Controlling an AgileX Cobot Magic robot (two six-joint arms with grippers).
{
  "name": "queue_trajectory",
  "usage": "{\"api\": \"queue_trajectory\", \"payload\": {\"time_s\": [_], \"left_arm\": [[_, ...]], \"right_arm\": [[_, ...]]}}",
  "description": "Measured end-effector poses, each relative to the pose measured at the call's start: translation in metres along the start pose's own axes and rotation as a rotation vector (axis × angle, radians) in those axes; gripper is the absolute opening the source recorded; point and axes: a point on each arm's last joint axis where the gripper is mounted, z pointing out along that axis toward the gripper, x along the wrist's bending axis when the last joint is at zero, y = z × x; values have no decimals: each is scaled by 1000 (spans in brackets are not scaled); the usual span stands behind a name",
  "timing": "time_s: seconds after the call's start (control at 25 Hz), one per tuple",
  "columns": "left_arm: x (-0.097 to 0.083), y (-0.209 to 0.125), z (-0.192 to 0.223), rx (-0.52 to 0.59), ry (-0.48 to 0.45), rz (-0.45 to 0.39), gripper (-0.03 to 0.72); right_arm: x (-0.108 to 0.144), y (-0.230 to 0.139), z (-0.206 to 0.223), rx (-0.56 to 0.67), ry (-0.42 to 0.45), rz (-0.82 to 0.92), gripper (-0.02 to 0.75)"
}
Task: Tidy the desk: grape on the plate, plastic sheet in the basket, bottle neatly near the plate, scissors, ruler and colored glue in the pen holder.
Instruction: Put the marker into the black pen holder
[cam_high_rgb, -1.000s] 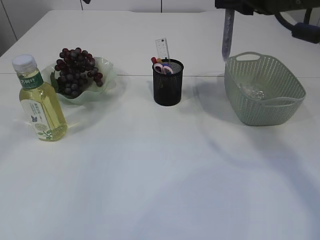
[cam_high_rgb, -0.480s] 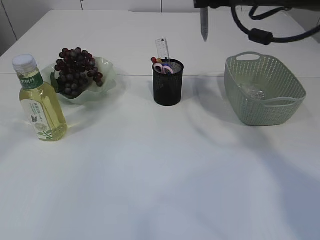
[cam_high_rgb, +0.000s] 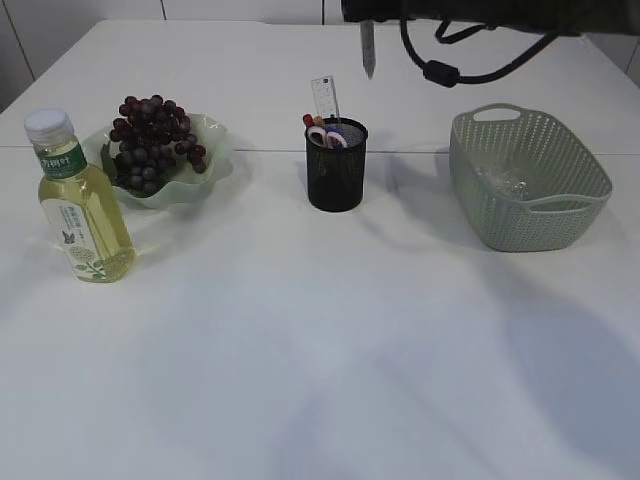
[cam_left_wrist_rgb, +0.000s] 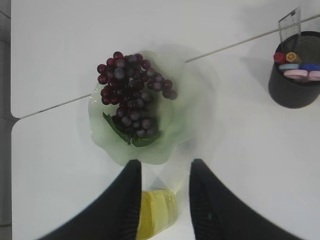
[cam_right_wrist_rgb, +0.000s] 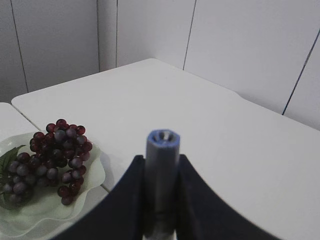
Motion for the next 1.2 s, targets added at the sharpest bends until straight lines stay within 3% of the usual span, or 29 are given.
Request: {"api": "queue_trajectory", "payload": {"time_s": [0.44, 1.2], "left_arm": [[3, 1, 0, -8, 31, 10, 241], [3, 1, 0, -9, 35, 12, 239]], "right_arm": [[0, -38, 44, 7, 46, 30, 142], [0, -61, 58, 43, 39, 52, 151]]}}
